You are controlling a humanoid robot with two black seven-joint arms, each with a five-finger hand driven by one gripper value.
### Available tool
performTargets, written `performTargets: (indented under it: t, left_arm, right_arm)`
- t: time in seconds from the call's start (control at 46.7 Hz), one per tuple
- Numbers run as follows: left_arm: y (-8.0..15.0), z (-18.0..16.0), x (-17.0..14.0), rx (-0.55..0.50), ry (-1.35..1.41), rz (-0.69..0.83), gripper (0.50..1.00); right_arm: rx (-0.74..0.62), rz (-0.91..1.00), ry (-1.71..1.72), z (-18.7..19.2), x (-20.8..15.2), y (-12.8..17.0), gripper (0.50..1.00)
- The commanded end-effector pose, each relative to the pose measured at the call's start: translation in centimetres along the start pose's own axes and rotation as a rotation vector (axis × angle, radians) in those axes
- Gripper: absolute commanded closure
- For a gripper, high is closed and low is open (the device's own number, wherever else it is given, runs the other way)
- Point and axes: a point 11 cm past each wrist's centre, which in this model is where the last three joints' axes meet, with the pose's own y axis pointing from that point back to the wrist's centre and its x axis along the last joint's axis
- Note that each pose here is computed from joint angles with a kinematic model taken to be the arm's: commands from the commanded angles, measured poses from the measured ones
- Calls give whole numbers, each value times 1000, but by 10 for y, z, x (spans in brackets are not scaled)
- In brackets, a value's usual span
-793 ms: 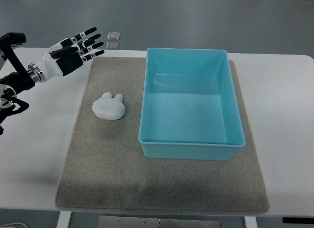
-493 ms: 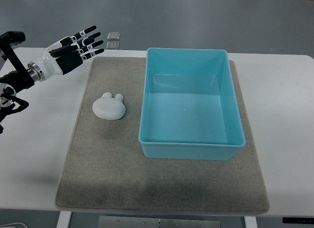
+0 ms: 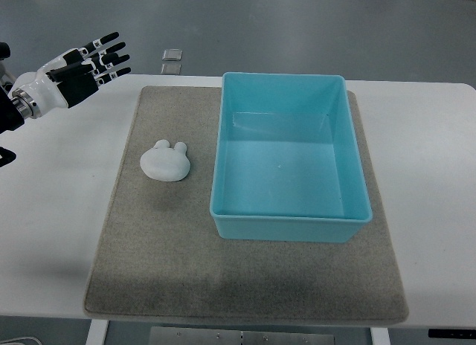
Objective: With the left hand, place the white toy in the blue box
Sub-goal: 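Move the open left hand toward the white rabbit toy, then lower the left hand over the white rabbit toy and close fingers around it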
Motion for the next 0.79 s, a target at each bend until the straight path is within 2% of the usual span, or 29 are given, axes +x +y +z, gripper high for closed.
performTargets:
  t: [0.0,0.129,0.386,0.536,0.771]
  left_arm:
    - [4,9,-4,19,-127,-25,512]
    - [13,26,-14,2,-285,-71,514]
    - [34,33,-37,56,-626,-177,521]
    - [38,17,-48,85,-802,-161,521]
    - [39,-10,-68,150,-1006,-242,523]
  right_arm:
    - [0,0,0,0,0,0,564]
    - [0,0,0,0,0,0,564]
    - [0,0,0,0,0,0,564]
    - [0,0,0,0,0,0,564]
    - [0,0,0,0,0,0,564]
